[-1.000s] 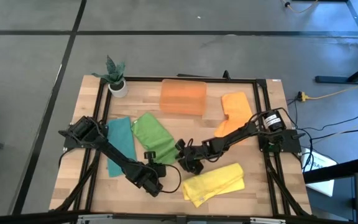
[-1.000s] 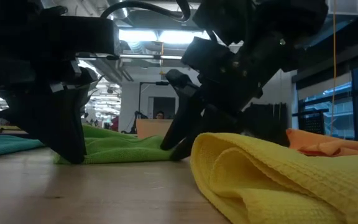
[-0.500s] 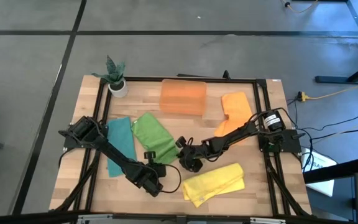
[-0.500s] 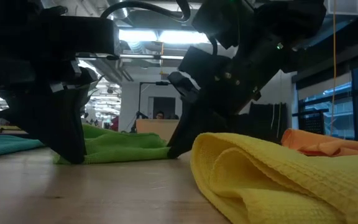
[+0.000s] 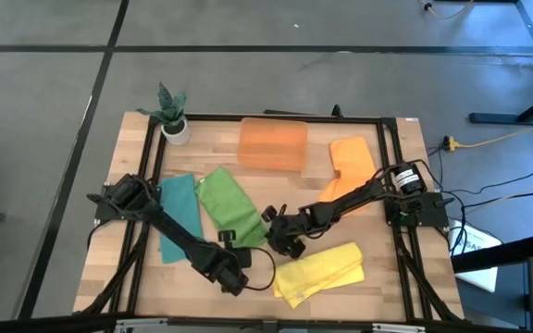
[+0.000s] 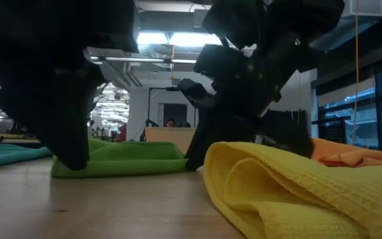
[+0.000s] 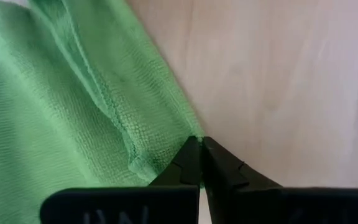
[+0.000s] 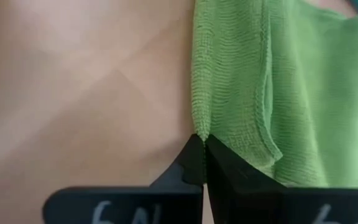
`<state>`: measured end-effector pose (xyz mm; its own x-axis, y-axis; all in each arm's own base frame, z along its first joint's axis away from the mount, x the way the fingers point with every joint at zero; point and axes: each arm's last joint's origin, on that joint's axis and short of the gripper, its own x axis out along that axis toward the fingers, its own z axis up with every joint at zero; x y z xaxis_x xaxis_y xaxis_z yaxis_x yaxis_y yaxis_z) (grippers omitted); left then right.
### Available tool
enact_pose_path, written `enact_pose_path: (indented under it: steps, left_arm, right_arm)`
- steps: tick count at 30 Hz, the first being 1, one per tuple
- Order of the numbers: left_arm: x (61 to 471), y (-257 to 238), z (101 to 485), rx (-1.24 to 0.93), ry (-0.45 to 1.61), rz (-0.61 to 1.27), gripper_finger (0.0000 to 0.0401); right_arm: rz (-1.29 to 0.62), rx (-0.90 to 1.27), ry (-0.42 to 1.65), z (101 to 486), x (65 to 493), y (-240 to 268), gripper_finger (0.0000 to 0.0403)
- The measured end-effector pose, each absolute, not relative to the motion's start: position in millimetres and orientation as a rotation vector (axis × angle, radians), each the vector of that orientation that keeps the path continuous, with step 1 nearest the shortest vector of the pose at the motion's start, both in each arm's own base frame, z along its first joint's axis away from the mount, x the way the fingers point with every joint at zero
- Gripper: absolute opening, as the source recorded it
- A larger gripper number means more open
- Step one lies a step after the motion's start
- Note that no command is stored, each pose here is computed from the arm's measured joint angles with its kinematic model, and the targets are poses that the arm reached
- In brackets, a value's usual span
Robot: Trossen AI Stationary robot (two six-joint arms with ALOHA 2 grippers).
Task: Roll microfiber towels into tight, uniform cylinder then place into a basket
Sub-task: Roll the green microfiber cloth
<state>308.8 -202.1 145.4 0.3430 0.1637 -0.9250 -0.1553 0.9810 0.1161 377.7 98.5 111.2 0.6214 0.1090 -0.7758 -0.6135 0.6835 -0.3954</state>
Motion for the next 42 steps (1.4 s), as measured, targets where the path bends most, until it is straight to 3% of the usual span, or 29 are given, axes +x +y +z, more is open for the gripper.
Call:
enact_pose_path:
  steps: [7, 19, 29, 42]
  left_arm:
    - [314.7, -204.1, 153.4, -0.056, 1.206, 0.184, 0.0000]
    - [316.3, -195.3, 154.5, -0.146, 1.242, 0.260, 0.0000]
    - [320.7, -182.7, 154.4, -0.137, 1.261, 0.293, 0.0000]
    - [323.2, -178.2, 155.0, -0.138, 1.250, 0.311, 0.0000]
  right_arm:
    - [0.629, -0.493, 0.882, 128.0, 381.9, 106.1, 0.0002]
    - [0.656, -0.105, 0.926, 147.0, 397.0, 79.6, 0.0002]
    - [0.498, 0.117, 0.951, 148.7, 404.4, 43.1, 0.0005]
    - [0.390, 0.185, 0.966, 141.7, 408.6, 18.8, 0.0003]
